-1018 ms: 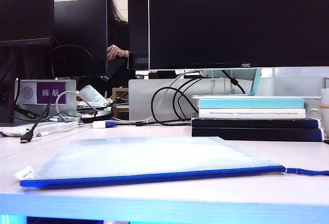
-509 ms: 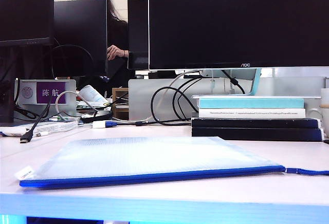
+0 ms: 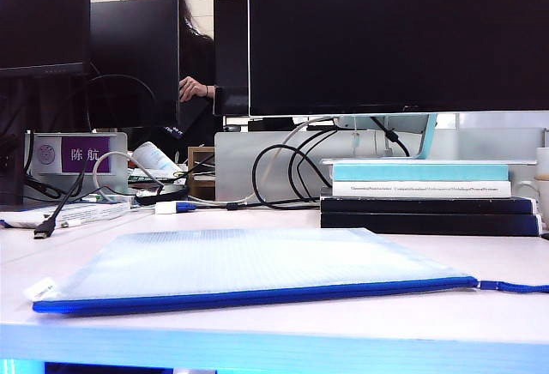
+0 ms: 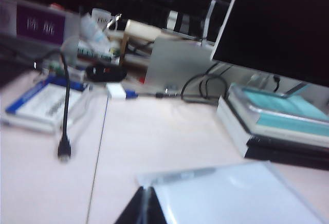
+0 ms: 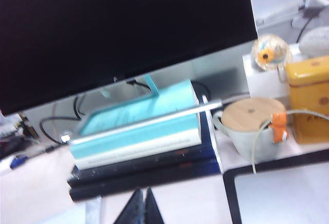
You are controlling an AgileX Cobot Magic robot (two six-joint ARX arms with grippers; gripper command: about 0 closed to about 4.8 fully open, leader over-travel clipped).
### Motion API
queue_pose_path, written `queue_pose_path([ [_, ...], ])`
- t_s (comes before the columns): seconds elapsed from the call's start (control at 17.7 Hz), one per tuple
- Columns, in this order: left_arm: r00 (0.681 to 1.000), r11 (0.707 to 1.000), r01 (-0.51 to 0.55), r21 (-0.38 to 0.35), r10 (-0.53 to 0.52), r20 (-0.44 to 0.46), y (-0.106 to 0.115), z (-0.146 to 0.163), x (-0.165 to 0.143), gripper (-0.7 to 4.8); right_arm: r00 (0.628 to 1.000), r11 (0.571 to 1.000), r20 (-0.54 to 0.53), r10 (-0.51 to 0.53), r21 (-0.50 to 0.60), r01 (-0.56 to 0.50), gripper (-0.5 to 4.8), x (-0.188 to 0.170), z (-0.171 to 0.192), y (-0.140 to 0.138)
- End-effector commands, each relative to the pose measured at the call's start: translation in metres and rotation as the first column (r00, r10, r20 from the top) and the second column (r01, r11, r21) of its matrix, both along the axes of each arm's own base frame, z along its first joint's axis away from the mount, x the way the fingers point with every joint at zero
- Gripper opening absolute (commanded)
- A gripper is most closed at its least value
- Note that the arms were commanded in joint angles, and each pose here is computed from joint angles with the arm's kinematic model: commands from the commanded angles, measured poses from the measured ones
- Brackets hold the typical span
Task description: Pick up the transparent plastic file bag with a blue zipper and open its zipper.
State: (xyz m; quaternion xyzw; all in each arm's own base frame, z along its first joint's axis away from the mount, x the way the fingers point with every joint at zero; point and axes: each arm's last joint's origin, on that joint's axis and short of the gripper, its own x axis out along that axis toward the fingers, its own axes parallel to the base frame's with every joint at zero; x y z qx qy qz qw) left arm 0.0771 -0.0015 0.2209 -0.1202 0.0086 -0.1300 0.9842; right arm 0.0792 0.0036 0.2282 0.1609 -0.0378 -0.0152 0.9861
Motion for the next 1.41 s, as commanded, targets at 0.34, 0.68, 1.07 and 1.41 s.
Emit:
queue_pose_path([
  [0.34, 0.997, 0.995, 0.027, 0.097, -0.019, -0.081, 0.002, 0.023, 0.020, -0.06, 0.966, 0.991, -0.241, 0.094, -0.075, -0.115, -0.02, 0.042, 0.033, 0.007],
  [0.68, 0.993, 0.977, 0.007, 0.215, 0.020, -0.120, -0.011, 0.076, 0.055, -0.06, 0.817, 0.902, -0.416, 0.398, 0.014, -0.432, -0.01, 0.109, 0.063, 0.022],
  [1.07, 0.972, 0.927, 0.231, 0.296, -0.211, -0.100, -0.077, 0.091, 0.086, 1.36, 0.630, 0.806, -0.526, 0.571, 0.215, -0.551, 0.48, 0.169, 0.020, 0.007],
  [1.41, 0.846, 0.783, 0.531, 0.324, -0.472, -0.246, -0.098, 0.059, 0.114, 2.47, 0.517, 0.694, -0.466, 0.719, 0.437, -0.572, 1.50, 0.209, -0.006, -0.019],
])
